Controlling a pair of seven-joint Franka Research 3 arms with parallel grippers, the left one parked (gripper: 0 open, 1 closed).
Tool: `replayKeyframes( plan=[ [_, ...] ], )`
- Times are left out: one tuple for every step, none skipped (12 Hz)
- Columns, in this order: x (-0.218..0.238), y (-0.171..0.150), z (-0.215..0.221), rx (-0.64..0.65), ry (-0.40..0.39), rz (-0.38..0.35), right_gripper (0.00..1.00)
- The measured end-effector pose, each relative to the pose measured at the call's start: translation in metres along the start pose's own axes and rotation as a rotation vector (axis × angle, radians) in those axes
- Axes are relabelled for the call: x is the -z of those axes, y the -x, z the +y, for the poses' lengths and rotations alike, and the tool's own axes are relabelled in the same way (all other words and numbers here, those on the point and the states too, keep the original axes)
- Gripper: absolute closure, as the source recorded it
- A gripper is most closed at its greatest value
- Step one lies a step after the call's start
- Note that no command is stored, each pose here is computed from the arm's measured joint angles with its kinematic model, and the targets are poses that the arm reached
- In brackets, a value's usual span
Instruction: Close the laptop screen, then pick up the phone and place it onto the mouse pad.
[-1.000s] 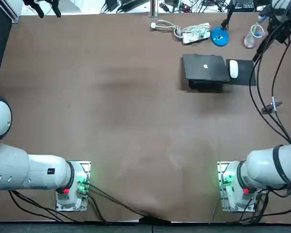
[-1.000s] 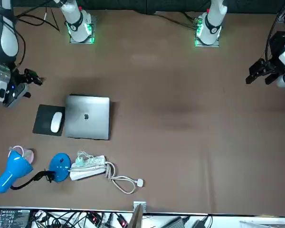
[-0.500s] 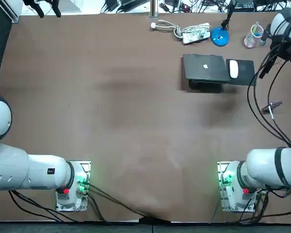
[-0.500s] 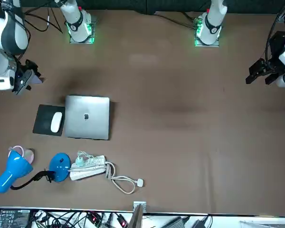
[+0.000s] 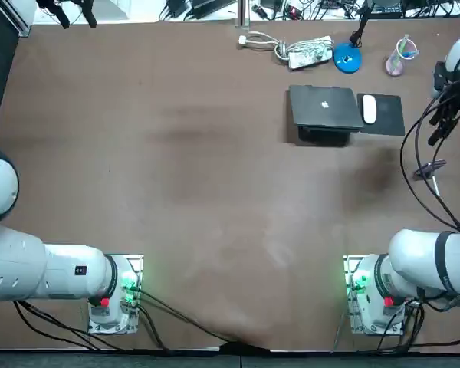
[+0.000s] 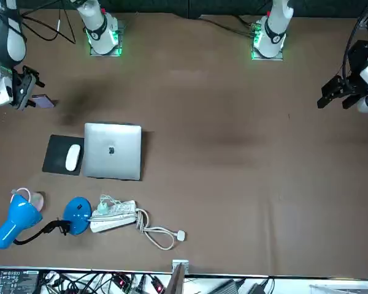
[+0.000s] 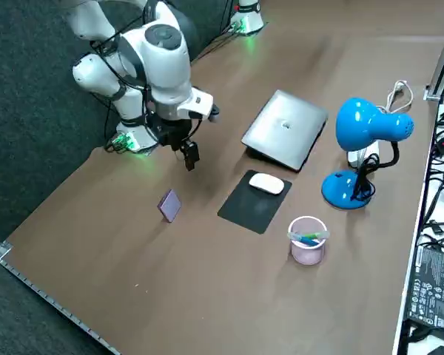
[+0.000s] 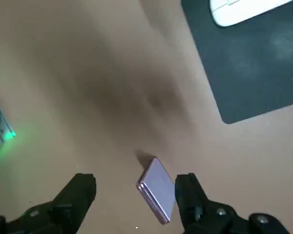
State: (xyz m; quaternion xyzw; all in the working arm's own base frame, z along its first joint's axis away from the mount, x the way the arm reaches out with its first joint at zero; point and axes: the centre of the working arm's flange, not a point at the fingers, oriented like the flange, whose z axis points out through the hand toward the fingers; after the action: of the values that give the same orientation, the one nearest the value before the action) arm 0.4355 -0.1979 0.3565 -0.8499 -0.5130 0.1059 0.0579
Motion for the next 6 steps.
replayKeyframes(
  plan=[
    [-0.008,0.008,-0.001,0.031,0.004,0.006,0.0],
    [-0.017,0.017,-0.001,0.067,0.016,0.012,0.0],
    [-0.027,0.028,-0.001,0.106,0.041,0.02,0.0],
    [-0.046,0.053,-0.001,0.17,0.112,0.029,0.0],
    [-0.055,0.062,-0.002,0.187,0.132,0.03,0.0],
    [-0.061,0.067,-0.003,0.198,0.142,0.03,0.0]
  ],
)
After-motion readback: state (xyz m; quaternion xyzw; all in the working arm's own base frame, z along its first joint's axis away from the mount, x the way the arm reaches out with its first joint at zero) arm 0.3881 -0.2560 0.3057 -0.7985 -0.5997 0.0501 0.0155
